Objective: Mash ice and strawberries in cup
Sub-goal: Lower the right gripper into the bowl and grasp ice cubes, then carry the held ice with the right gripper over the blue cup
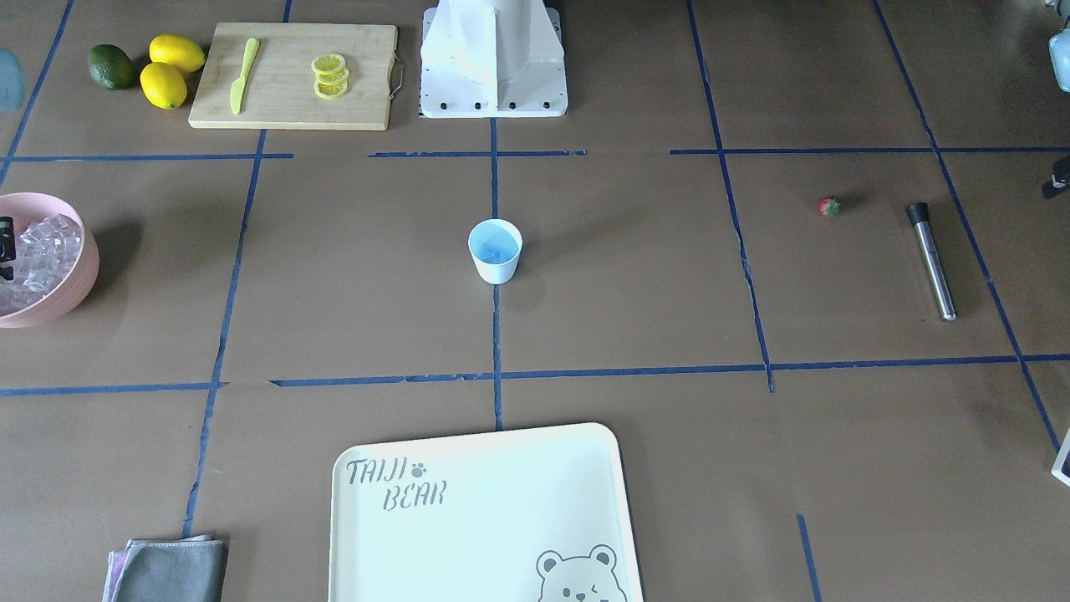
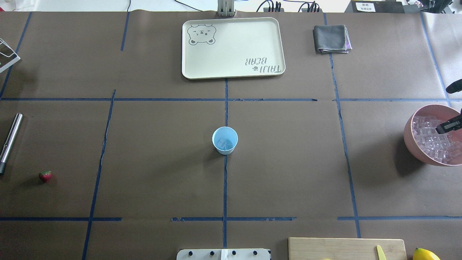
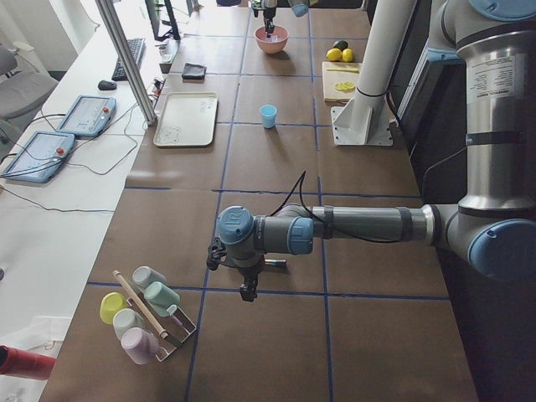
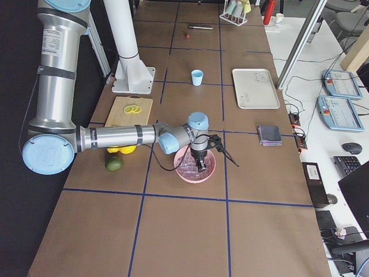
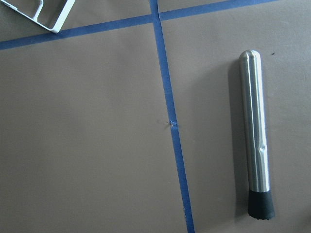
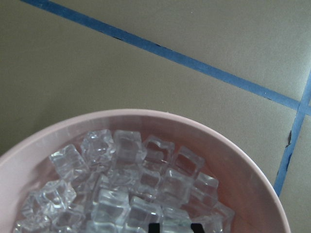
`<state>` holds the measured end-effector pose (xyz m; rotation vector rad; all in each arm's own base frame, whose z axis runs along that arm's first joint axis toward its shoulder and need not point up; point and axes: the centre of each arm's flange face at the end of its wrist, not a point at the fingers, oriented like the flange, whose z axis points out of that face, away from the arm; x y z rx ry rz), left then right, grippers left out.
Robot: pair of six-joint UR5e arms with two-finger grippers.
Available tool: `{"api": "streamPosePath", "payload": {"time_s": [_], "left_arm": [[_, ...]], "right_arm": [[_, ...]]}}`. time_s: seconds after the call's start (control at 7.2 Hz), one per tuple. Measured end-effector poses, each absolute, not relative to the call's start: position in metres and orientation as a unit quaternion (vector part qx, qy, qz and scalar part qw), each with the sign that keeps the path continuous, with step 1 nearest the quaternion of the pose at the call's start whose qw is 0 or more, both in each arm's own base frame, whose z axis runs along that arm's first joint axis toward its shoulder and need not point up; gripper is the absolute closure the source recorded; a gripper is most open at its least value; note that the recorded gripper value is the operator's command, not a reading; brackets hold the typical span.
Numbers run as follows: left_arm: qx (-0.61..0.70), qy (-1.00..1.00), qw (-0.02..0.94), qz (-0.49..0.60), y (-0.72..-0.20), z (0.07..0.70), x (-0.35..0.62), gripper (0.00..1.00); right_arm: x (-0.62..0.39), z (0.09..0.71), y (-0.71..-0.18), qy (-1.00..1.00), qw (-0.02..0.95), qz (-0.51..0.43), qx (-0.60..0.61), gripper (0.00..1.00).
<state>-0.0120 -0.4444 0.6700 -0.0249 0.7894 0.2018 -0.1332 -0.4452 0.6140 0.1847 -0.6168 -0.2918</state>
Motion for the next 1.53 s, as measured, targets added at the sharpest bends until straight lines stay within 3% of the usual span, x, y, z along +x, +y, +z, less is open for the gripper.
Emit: {"api": "streamPosePath", "payload": {"time_s": [0.28, 0.56, 1.11, 1.53], "left_arm": [[-0.012, 0.384, 0.918, 0.098, -0.444, 0.67, -0.012, 0.0], [-0.011, 0.384, 0.918, 0.099, -0.445, 0.668, -0.012, 0.0], [-0.009, 0.384, 0.918, 0.099, -0.445, 0.666, -0.012, 0.0], [-0.01, 0.384, 0.918, 0.099, -0.444, 0.667, -0.012, 0.0]], "right_arm": [[-0.132, 0.609, -0.445, -0.303, 0.938, -0.142, 0.094, 0.98], [-0.129, 0.562, -0.45, -0.303, 0.939, -0.135, 0.093, 1.0], [-0.198, 0.355, -0.507, -0.339, 0.93, -0.116, 0.082, 1.0], [-0.323, 0.233, -0.493, -0.382, 0.921, -0.046, 0.06, 1.0]]}}
